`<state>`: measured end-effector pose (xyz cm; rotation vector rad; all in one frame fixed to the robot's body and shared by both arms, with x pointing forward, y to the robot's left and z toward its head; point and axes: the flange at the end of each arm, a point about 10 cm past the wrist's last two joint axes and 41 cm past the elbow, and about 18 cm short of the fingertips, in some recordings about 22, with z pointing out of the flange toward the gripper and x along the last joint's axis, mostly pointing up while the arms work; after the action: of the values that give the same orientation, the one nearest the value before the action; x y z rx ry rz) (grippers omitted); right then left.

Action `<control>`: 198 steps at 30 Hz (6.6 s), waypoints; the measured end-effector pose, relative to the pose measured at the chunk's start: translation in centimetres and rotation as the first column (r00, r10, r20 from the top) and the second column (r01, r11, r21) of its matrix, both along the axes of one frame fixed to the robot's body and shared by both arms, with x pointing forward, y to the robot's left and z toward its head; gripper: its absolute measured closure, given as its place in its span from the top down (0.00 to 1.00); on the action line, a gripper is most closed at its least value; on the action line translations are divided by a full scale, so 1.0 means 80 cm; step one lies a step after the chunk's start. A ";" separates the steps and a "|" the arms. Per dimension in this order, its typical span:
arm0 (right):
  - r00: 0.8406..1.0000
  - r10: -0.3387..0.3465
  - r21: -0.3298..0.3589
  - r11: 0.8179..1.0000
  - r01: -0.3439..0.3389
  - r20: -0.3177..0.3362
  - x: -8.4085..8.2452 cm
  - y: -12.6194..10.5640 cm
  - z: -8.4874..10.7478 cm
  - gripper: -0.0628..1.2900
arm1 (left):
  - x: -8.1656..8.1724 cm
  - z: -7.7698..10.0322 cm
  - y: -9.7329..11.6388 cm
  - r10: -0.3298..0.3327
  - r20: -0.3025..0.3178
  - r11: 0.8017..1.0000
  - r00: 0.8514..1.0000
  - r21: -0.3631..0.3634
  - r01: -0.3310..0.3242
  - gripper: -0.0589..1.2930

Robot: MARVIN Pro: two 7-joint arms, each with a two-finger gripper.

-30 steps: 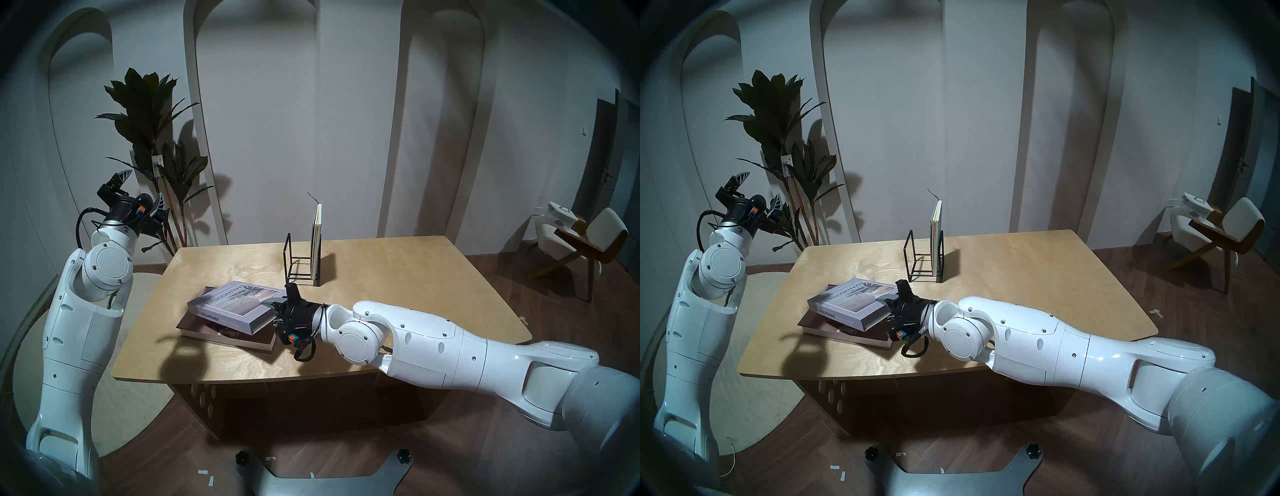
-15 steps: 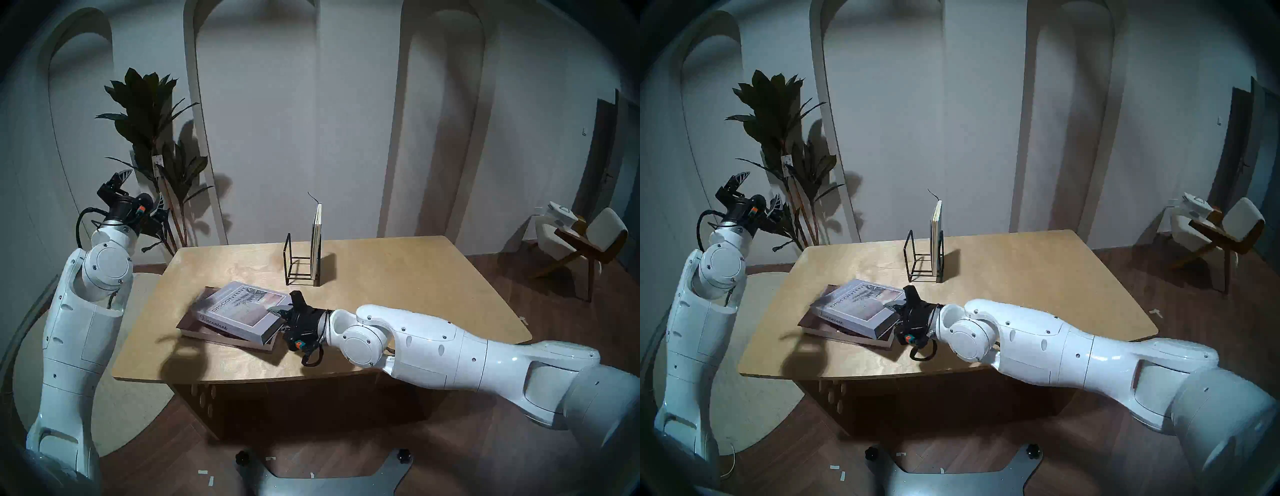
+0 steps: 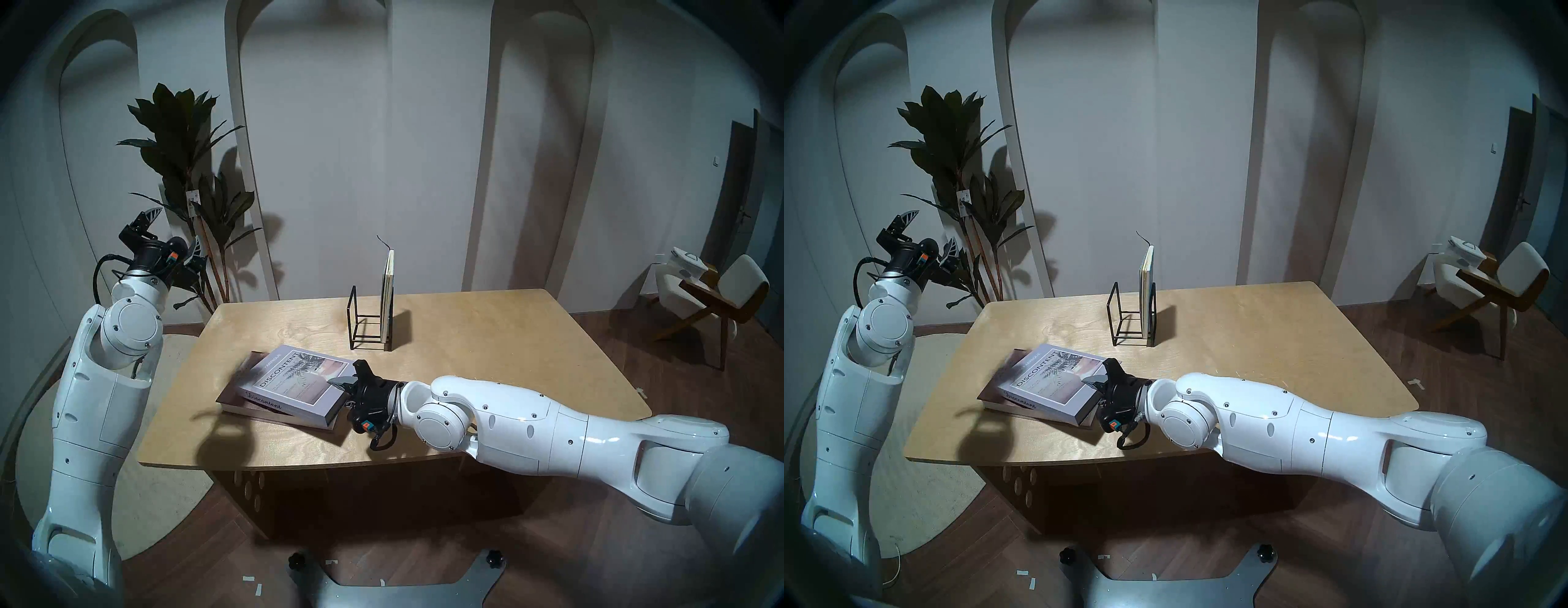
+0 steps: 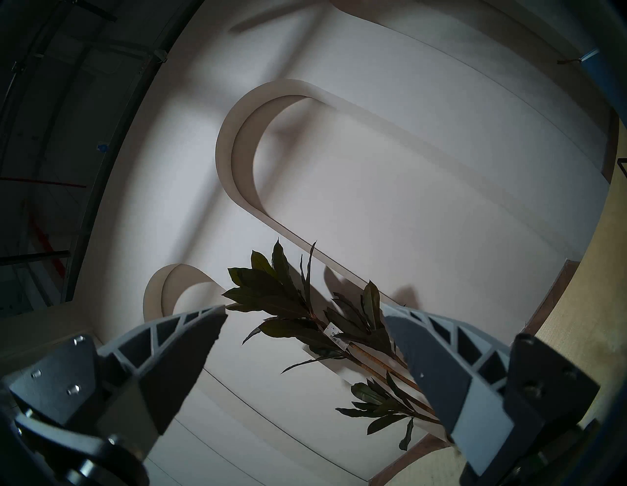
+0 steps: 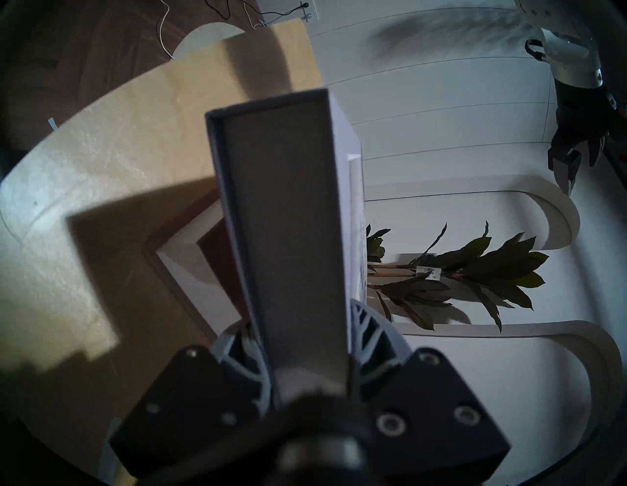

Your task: Stack the books into one stack

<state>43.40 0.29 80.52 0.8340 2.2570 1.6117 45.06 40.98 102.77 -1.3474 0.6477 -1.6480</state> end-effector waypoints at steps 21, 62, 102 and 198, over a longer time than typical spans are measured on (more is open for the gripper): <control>0.993 0.080 0.008 0.997 -0.081 0.082 0.009 0.030 -0.016 0.25 | 0.000 0.000 0.000 0.000 0.000 1.000 1.000 0.000 0.000 0.94; 0.995 0.084 -0.092 0.992 -0.088 -0.044 0.003 0.009 0.014 0.86 | 0.000 0.000 0.000 0.000 0.001 1.000 1.000 0.000 0.000 0.94; 0.985 -0.064 -0.158 0.983 0.090 0.161 0.050 -0.035 0.081 0.94 | 0.000 0.000 0.000 -0.001 0.002 1.000 1.000 0.001 0.001 0.94; 0.927 0.146 -0.498 0.866 0.048 0.345 0.013 0.023 0.026 0.94 | 0.000 0.001 0.000 -0.001 0.002 1.000 1.000 0.001 0.001 0.94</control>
<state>44.46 2.15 82.62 0.3015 2.2565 1.0010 45.08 40.97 102.82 -1.3445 0.6479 -1.6495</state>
